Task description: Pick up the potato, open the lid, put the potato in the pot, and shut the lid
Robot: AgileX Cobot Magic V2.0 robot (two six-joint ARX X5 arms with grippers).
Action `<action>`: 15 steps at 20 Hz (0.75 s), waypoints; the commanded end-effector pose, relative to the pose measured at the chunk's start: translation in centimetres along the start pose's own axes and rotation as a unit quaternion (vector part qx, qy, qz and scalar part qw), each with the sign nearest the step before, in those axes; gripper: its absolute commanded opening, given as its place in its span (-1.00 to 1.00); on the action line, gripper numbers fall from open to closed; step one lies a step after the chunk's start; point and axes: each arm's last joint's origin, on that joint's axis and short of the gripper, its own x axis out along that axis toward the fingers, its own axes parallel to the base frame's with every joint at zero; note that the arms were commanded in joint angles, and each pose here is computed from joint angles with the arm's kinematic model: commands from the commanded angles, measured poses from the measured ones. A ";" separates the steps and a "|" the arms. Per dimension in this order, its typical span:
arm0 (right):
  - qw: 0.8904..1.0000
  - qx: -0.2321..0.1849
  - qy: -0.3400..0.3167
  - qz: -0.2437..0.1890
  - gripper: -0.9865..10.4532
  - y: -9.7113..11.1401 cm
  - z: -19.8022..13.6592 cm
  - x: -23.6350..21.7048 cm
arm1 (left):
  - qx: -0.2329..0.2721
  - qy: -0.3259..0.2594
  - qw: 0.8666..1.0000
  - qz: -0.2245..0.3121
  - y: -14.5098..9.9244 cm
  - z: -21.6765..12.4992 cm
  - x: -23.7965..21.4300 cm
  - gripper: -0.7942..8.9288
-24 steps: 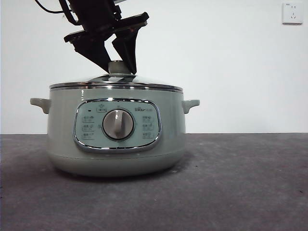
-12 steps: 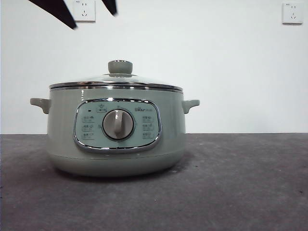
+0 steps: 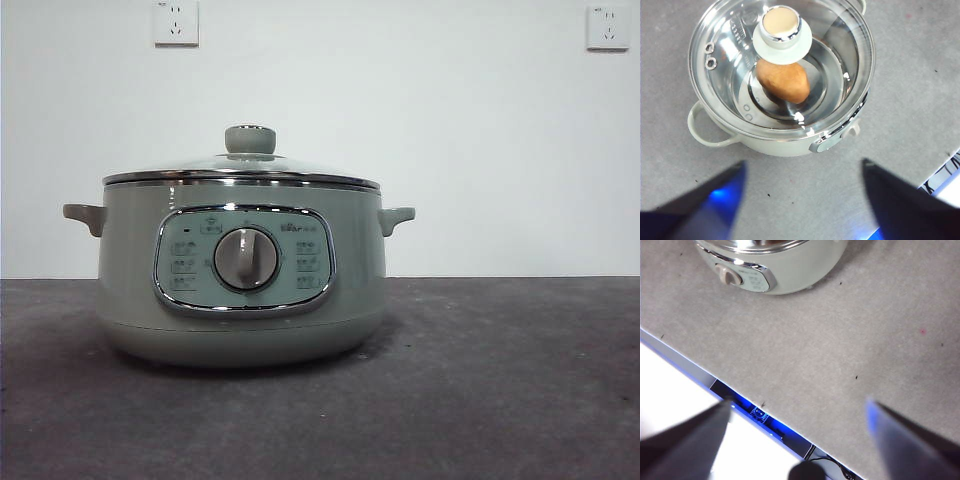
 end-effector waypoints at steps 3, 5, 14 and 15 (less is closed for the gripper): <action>1.000 0.000 0.003 -0.011 -0.83 -0.1 0.0 0.2 | 0.006 -0.007 1.000 0.001 0.0 0.1 0.1 -0.85; 1.000 0.000 0.001 -0.031 -0.83 -0.2 0.0 0.2 | 0.006 -0.024 1.000 0.002 0.0 0.5 0.1 -0.84; 0.999 0.000 0.000 -0.044 -0.83 -0.2 0.0 0.2 | 0.004 -0.124 0.992 0.011 0.2 2.3 -0.2 -0.84; 0.999 0.000 0.000 -0.044 -0.83 -0.2 0.0 0.2 | 0.004 -0.132 0.991 0.019 0.5 2.3 -0.5 -0.84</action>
